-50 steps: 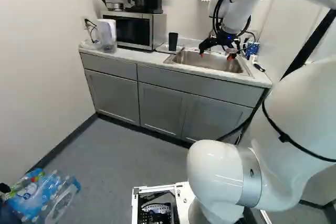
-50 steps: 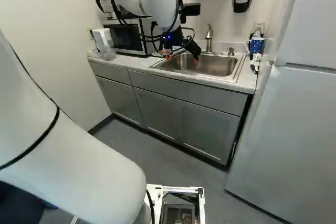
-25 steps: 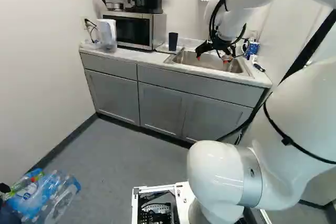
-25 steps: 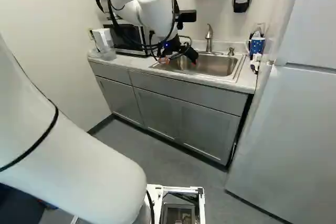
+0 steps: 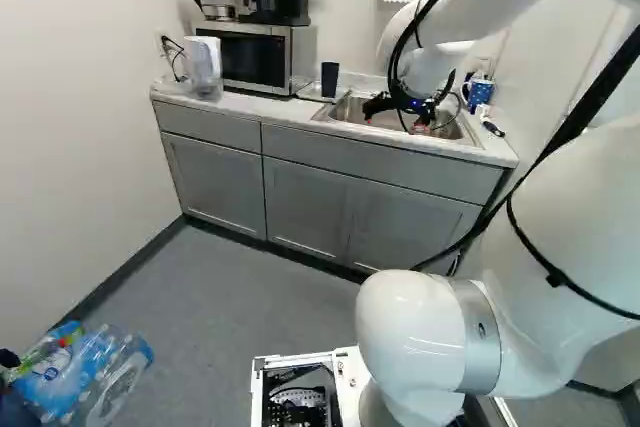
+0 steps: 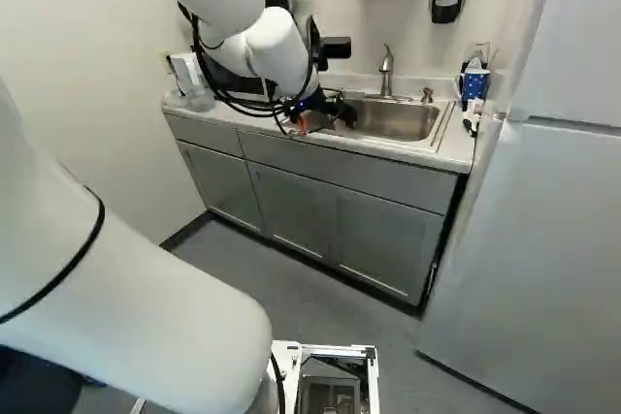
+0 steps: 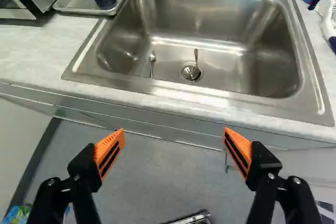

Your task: Rinse the cup and place it in the tray

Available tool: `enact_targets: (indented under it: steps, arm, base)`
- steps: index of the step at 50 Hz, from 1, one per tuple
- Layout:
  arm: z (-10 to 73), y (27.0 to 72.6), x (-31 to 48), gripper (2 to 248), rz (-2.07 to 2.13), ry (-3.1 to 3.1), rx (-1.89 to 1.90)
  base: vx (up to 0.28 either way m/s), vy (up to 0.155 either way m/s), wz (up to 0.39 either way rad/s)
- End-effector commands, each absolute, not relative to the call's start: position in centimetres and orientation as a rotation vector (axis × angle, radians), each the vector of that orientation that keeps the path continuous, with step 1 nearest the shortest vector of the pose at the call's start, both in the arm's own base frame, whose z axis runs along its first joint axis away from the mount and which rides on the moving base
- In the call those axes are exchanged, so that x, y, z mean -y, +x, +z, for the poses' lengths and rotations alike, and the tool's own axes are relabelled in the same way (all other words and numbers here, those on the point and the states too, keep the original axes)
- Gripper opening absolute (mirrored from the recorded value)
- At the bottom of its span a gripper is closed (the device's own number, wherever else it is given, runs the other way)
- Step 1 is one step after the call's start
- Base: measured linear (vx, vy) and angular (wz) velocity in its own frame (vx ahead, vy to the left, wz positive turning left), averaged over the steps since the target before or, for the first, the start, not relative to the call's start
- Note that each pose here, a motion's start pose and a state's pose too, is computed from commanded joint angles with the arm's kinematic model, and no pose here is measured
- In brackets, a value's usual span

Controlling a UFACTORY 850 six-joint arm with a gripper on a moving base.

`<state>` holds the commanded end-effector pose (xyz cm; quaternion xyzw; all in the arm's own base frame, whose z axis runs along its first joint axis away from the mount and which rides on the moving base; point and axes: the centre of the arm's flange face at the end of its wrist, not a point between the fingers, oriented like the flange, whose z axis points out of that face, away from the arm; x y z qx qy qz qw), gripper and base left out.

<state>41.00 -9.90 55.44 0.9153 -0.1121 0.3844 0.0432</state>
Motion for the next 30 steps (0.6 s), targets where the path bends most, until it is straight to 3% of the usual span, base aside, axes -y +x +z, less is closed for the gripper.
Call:
enact_targets:
  steps: [30]
  arm:
    - [48.3, 38.2, 6.2, 247, 1.389, 2.728, 0.226]
  base:
    - [0.000, 0.000, 0.000]
